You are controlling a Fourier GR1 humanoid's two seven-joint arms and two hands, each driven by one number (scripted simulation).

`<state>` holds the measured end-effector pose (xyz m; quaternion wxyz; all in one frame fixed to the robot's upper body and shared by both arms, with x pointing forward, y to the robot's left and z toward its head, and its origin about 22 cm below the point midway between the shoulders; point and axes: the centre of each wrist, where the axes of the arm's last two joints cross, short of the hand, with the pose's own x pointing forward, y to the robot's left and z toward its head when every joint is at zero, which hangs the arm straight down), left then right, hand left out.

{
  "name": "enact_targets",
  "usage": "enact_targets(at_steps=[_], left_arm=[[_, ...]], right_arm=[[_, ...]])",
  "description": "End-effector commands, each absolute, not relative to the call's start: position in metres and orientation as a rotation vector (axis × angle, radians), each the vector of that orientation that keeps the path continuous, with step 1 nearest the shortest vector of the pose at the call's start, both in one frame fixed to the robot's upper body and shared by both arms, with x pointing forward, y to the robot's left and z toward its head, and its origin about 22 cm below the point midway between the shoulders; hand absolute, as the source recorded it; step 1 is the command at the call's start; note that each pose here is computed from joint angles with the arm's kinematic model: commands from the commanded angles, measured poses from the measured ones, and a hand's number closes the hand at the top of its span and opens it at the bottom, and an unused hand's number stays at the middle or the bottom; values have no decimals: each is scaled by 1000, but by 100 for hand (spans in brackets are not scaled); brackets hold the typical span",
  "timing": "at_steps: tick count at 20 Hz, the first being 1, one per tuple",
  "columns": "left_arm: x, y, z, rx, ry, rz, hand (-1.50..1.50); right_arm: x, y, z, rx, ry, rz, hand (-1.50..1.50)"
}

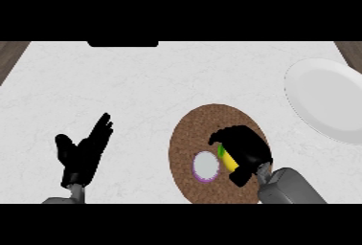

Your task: Pick the lemon from the placemat and place it in the plate

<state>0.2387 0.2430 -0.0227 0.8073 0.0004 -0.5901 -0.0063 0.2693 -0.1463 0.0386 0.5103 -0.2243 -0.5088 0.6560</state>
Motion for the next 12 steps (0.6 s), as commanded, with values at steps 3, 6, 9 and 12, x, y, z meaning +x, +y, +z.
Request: enact_targets(at_steps=[3, 6, 9, 12], left_arm=[[232, 230, -37, -9, -1180, 1, 0], [237, 228, -35, -13, -1186, -25, 0], [234, 227, -27, -12, -1200, 14, 0], [232, 241, -29, 15, -1188, -2, 0]], right_arm=[[273, -148, 37, -582, -1278, 1625, 150], [292, -144, 30, -598, -1287, 1645, 150], [290, -139, 38, -692, -1278, 1470, 150], [303, -120, 44, -811, -1107, 1106, 150]])
